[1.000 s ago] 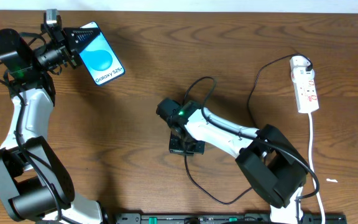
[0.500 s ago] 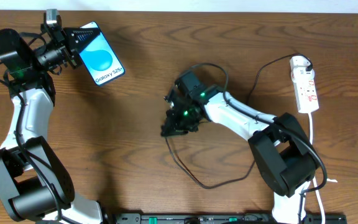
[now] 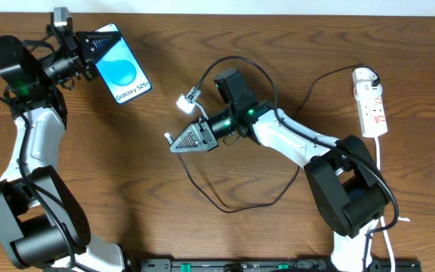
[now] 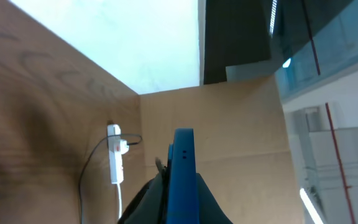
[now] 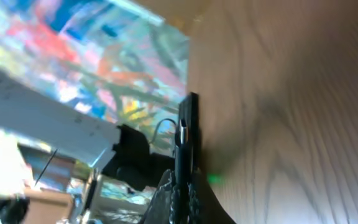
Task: Plug charger to phone and switch on socket
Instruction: 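Lift the plug toward the phone's bottom edge with the right gripper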
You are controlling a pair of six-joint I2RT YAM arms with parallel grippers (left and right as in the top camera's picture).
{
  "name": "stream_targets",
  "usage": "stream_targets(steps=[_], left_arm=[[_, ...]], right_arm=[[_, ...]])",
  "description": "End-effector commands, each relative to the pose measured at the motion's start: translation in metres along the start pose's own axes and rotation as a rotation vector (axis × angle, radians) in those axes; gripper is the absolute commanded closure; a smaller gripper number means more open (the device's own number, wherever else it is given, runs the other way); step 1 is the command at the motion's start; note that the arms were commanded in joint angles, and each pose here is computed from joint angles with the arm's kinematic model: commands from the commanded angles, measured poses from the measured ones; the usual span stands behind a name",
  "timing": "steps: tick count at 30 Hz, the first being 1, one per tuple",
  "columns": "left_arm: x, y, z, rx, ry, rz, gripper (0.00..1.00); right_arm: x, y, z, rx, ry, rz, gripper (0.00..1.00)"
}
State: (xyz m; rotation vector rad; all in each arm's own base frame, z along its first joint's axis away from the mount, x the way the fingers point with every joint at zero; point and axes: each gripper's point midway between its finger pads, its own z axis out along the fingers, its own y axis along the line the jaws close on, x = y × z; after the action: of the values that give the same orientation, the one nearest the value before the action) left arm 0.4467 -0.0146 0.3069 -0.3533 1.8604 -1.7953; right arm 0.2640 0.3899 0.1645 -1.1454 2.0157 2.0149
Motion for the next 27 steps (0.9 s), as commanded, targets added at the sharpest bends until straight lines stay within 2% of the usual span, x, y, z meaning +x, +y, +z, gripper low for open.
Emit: stream_targets(steps=[1, 17, 27], left_arm=[[0.002, -0.018, -0.002, 0.014, 0.011, 0.077, 0.93], [0.029, -0.026, 0.011, 0.044, 0.145, 0.175, 0.93], [0.037, -0.029, 0.033, 0.067, 0.151, 0.279, 0.93]], right_arm=[[0.002, 0.014, 0.0, -0.105, 0.019, -0.065, 0.99], [-0.032, 0.037, -0.003, -0.138, -0.023, -0.288, 0.99], [-0.041, 0.04, -0.003, -0.122, -0.045, -0.291, 0.99]])
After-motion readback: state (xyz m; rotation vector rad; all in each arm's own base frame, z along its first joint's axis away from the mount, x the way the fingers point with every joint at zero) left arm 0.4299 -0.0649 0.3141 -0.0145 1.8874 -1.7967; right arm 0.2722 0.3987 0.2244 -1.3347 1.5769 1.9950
